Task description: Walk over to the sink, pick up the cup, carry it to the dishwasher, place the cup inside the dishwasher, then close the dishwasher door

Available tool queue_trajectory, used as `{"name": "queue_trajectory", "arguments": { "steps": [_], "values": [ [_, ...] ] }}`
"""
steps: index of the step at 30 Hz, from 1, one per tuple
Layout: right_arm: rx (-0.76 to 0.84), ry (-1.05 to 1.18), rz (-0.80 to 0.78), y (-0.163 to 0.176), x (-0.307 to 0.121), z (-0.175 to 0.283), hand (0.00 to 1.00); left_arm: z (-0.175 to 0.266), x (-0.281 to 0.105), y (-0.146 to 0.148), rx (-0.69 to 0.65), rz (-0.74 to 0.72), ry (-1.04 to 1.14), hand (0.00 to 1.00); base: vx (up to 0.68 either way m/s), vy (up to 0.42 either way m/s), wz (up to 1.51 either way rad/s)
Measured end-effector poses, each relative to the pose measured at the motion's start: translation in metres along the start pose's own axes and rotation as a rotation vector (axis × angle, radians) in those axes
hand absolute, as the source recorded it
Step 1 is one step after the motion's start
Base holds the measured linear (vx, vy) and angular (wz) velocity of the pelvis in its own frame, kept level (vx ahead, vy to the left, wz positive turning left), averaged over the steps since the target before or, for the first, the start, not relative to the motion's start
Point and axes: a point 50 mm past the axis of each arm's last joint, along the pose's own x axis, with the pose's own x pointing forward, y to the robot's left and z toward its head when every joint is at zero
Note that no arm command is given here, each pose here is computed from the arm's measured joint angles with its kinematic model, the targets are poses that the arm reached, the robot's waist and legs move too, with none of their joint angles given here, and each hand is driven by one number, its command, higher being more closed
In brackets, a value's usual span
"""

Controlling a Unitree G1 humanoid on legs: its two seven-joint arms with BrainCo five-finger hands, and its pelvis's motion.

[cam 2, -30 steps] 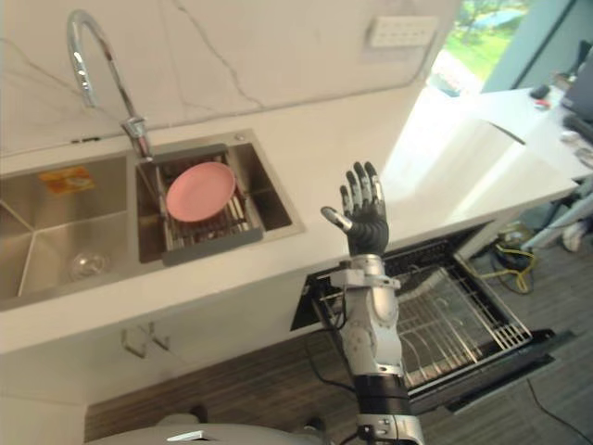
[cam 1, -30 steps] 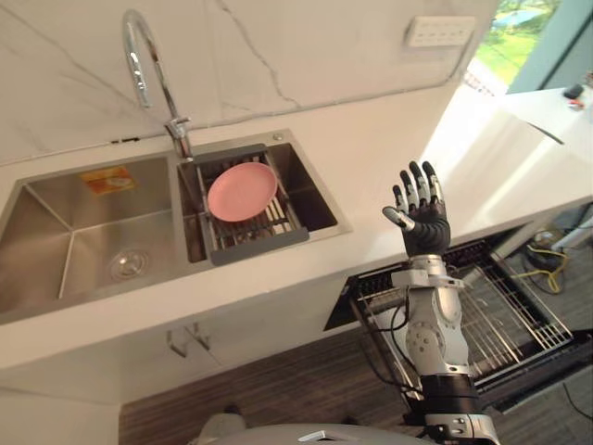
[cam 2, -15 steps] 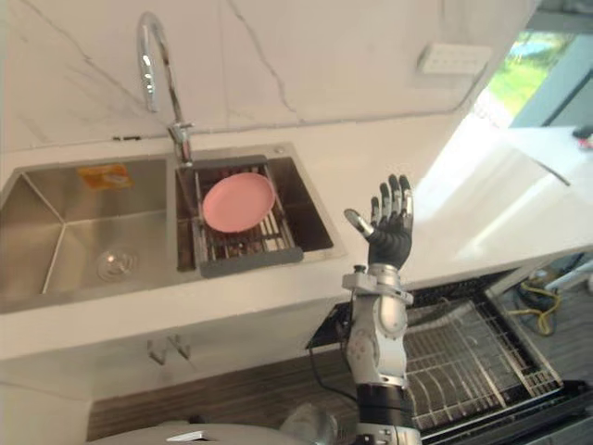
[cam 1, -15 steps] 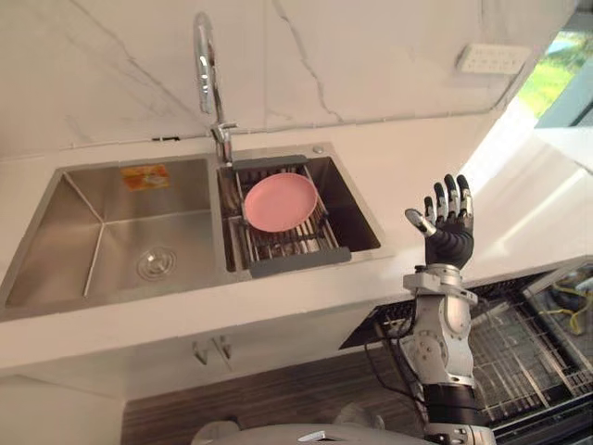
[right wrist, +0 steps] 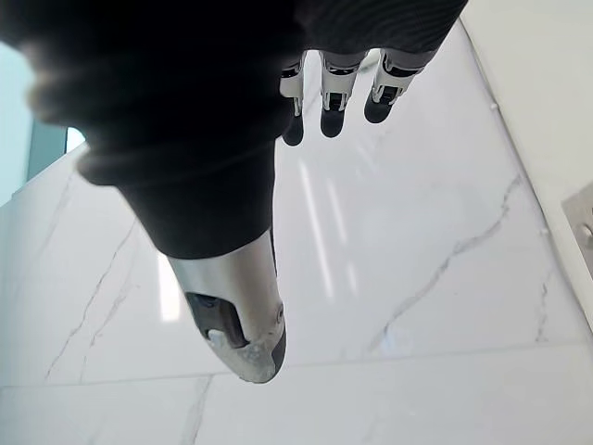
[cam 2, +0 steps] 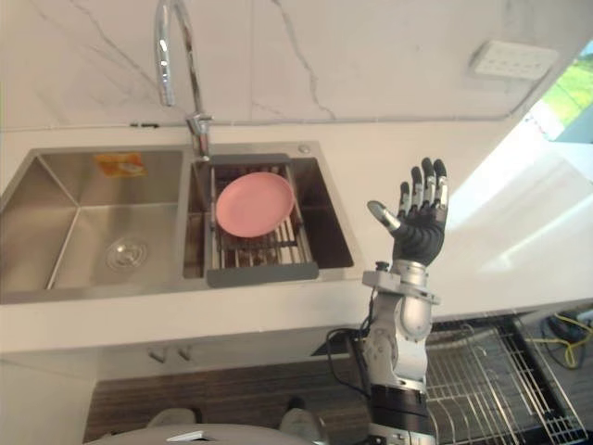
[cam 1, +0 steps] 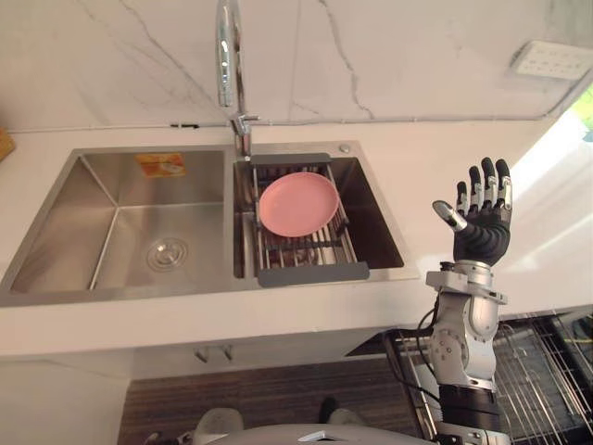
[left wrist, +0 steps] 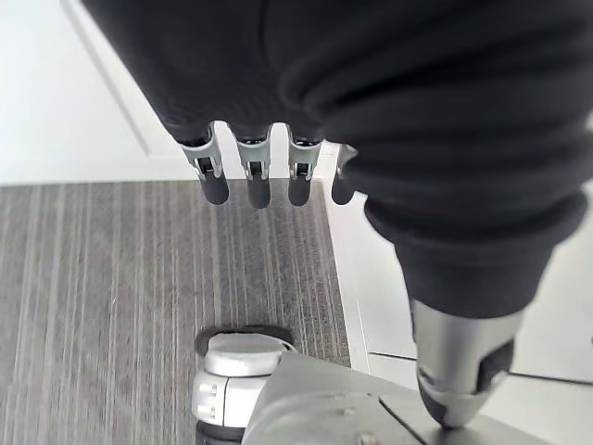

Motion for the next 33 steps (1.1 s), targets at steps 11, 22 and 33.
{"name": "queue_trajectory", "arguments": {
  "steps": [11,22,33],
  "values": [
    [-0.044,0.151,-0.142,-0.027,-0.014,-0.012,0.00,-0.024,-0.003,-0.016,-0.372,-0.154,0.147,0.00,-0.02,-0.039,-0.42],
    [-0.502,0.136,0.017,-0.034,-0.004,0.004,0.00,-0.020,-0.001,-0.013,-0.335,-0.148,0.145,0.00,0.00,0.000,-0.09],
    [-0.720,0.141,0.309,-0.005,0.022,-0.003,0.00,-0.020,-0.001,-0.008,-0.301,-0.140,0.149,0.00,-0.01,0.016,0.15]
  ]
}}
